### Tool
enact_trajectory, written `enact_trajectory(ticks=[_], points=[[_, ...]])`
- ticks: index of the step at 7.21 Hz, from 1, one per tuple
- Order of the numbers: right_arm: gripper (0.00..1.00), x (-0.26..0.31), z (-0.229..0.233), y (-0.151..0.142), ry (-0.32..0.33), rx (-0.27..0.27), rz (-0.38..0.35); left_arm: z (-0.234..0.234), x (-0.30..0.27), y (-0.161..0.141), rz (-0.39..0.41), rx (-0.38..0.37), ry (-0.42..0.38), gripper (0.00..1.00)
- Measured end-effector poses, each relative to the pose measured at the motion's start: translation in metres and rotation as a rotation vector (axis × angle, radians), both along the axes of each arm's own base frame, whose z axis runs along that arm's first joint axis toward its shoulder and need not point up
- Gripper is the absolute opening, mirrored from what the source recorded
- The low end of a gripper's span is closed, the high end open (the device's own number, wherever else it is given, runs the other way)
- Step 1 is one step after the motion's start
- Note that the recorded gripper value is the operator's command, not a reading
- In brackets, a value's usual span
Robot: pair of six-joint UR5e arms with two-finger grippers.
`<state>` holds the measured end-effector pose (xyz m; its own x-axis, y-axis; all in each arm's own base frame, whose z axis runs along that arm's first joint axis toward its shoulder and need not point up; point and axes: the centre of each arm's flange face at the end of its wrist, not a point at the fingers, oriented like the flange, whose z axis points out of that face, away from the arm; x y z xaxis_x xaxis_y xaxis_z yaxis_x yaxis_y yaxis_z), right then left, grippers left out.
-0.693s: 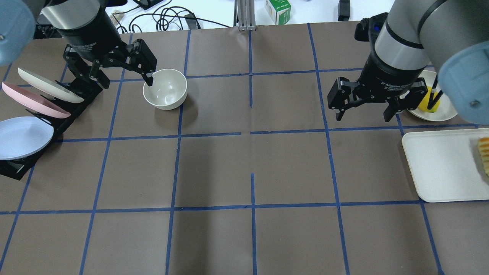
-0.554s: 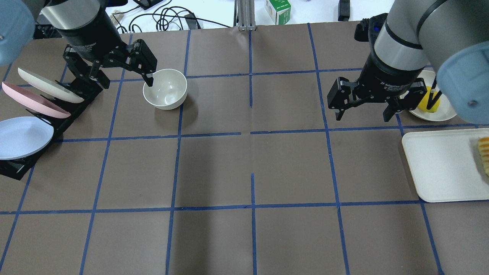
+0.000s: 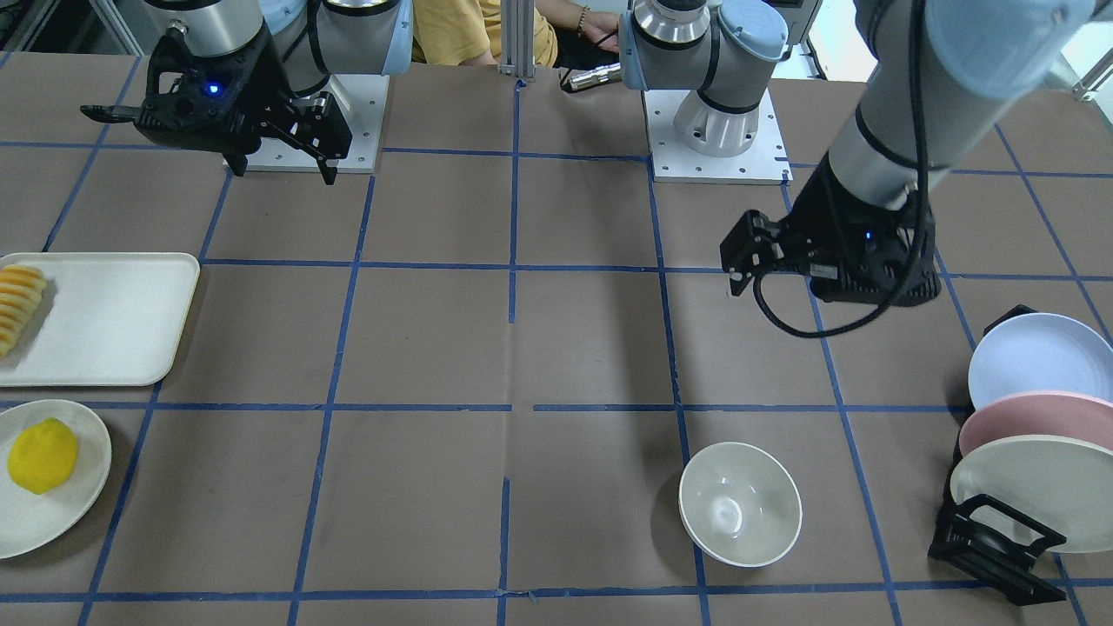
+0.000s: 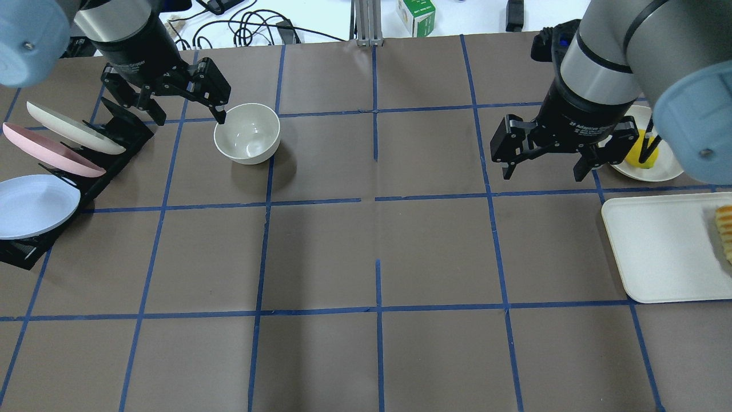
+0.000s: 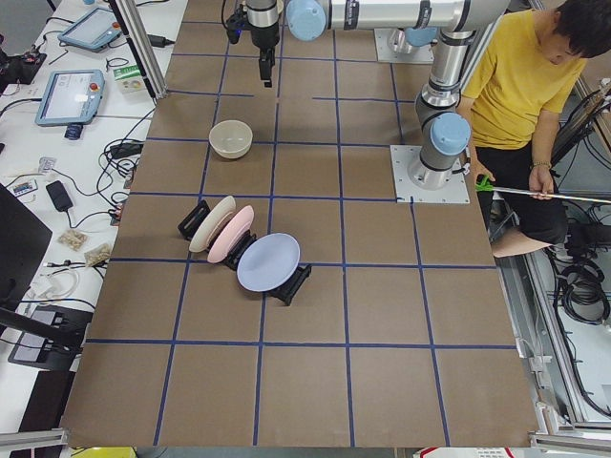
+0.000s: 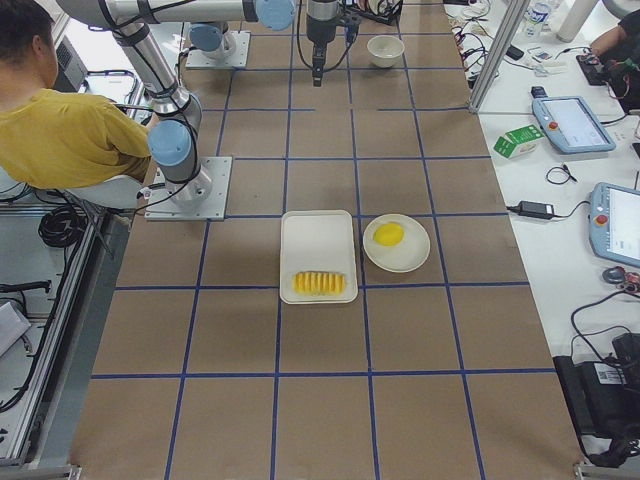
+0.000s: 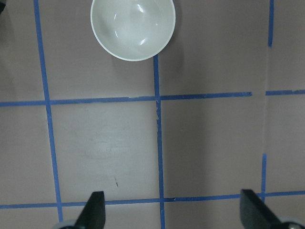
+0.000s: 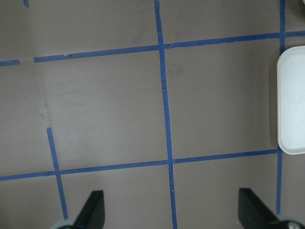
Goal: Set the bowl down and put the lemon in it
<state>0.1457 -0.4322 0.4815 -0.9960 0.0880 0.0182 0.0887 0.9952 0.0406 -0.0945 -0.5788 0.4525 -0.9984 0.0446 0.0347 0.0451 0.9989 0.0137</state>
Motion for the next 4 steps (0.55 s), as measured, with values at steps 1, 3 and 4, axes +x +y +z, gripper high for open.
enact_trajectory(ticks=[1,3,4], points=[[1.00,-0.003,-0.002,0.000,0.006,0.004,-0.005,-0.033,0.012,-0.033,-0.010,-0.024,0.000,1.00],[1.00,-0.011,0.000,-0.004,0.003,-0.004,-0.025,-0.101,0.044,-0.086,-0.020,-0.033,0.000,1.00],[1.00,-0.027,-0.002,-0.012,-0.001,-0.003,-0.058,-0.136,0.059,-0.103,-0.007,-0.019,0.007,1.00]])
